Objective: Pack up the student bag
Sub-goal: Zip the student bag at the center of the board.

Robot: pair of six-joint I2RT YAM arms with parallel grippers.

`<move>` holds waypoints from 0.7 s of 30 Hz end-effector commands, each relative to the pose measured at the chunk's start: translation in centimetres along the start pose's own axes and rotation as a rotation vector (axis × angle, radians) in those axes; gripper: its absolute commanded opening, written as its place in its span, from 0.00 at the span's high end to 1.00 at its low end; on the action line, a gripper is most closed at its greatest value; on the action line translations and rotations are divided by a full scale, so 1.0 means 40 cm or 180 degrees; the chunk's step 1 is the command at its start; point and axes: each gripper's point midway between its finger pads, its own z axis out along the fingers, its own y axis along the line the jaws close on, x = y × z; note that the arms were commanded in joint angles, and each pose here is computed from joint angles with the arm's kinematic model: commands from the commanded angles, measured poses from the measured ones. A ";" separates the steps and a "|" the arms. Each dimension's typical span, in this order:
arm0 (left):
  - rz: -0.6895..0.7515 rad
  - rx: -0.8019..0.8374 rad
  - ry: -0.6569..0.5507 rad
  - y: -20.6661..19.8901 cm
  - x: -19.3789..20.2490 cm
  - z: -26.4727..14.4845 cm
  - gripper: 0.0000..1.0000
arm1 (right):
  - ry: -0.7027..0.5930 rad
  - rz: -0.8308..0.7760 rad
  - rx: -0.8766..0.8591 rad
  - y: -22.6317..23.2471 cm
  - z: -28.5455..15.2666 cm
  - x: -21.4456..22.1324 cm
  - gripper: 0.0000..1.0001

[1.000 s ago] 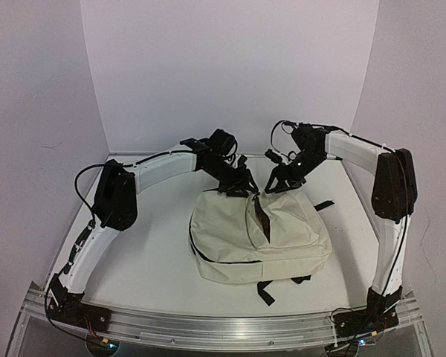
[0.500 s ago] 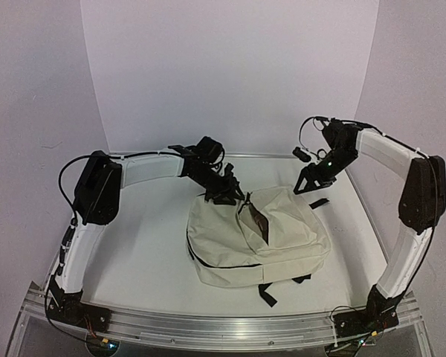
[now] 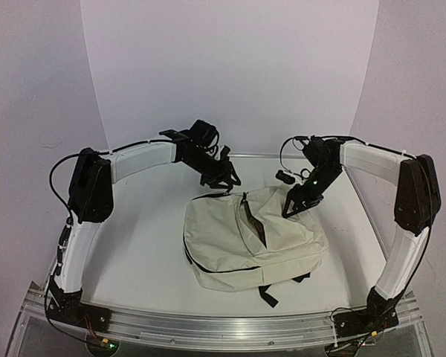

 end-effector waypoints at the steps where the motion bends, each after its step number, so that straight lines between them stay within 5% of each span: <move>1: 0.0153 0.0104 -0.0143 -0.045 -0.054 -0.018 0.68 | -0.0080 -0.0060 -0.0032 0.012 -0.002 -0.018 0.41; 21: 0.0124 0.0000 0.0288 -0.008 0.046 0.143 0.63 | -0.0043 -0.0018 -0.0070 0.014 0.007 -0.009 0.41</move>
